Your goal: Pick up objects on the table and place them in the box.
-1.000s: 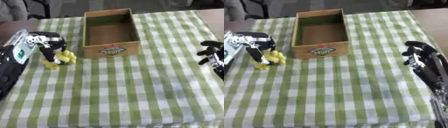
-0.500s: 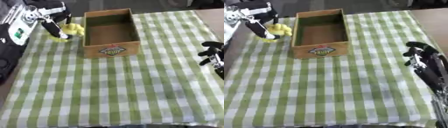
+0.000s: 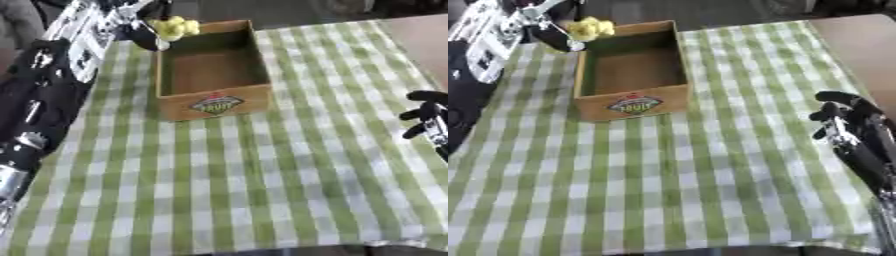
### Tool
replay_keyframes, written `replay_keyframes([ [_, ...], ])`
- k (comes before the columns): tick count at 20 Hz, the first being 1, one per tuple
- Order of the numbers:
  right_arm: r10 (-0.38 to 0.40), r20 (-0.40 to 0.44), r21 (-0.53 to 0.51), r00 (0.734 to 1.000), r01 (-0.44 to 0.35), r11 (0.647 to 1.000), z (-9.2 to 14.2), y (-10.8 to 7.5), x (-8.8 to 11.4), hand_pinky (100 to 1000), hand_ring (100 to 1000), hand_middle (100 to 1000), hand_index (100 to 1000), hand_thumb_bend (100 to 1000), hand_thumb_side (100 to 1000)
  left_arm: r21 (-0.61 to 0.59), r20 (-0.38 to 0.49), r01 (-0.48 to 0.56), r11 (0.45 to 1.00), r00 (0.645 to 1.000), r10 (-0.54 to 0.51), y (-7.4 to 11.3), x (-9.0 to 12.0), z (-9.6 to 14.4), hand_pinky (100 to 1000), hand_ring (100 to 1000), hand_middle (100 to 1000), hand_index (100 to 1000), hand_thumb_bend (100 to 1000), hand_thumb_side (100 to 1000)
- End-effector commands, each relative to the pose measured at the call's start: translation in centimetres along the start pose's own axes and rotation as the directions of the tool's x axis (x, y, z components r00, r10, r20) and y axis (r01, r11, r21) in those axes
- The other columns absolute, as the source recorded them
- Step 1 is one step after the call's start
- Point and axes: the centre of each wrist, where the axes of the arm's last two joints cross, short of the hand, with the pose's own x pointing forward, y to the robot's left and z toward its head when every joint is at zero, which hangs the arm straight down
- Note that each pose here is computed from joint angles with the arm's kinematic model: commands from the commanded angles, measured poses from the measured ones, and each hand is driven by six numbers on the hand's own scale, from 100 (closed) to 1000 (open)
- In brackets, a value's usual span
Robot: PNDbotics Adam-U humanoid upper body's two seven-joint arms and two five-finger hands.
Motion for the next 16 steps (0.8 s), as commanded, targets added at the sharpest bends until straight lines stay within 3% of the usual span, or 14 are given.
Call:
replay_keyframes([
  [1, 0.013, 0.029, 0.018, 1.000, -0.013, 1.000, -0.6, -0.3, 0.6, 473, 656, 760, 793, 100, 628, 0.050, -0.049, 0.017, 0.999, 0.999, -0.015, -0.9, 0.2, -0.8, 387, 314, 248, 393, 416, 100],
  [8, 0.001, 0.039, 0.036, 0.999, -0.003, 0.999, -0.8, 0.0, 0.8, 473, 655, 760, 792, 100, 632, 0.004, -0.137, 0.000, 1.000, 0.991, 0.000, -5.5, 0.3, -1.0, 456, 386, 334, 470, 397, 100],
  [9, 0.001, 0.038, 0.035, 0.999, -0.003, 0.999, -0.8, 0.0, 0.8, 473, 655, 760, 792, 100, 632, 0.002, -0.141, -0.001, 1.000, 0.990, 0.002, -5.9, 0.3, -0.9, 513, 456, 421, 553, 423, 100],
  [10, 0.001, 0.039, 0.035, 0.999, -0.003, 0.999, -0.8, 0.0, 0.8, 473, 655, 760, 792, 100, 632, 0.003, -0.146, -0.004, 1.000, 0.989, 0.004, -6.2, 0.4, -0.9, 527, 474, 446, 582, 439, 100],
  [13, 0.000, 0.040, 0.035, 0.999, -0.001, 0.999, -0.9, 0.1, 0.8, 473, 655, 760, 792, 100, 633, 0.014, -0.150, -0.012, 1.000, 0.989, 0.014, -6.4, 0.4, -0.8, 653, 636, 637, 747, 635, 101],
  [15, 0.000, 0.040, 0.036, 0.999, -0.001, 0.999, -0.9, 0.0, 0.8, 473, 655, 760, 792, 100, 633, 0.037, -0.143, -0.019, 0.999, 0.989, 0.024, -6.2, 0.5, -0.8, 720, 718, 730, 796, 758, 355],
  [16, -0.001, 0.040, 0.036, 0.999, -0.001, 0.999, -0.9, 0.0, 0.8, 473, 655, 760, 792, 100, 633, 0.051, -0.139, -0.023, 0.998, 0.990, 0.030, -6.0, 0.5, -0.8, 729, 727, 736, 797, 771, 383],
])
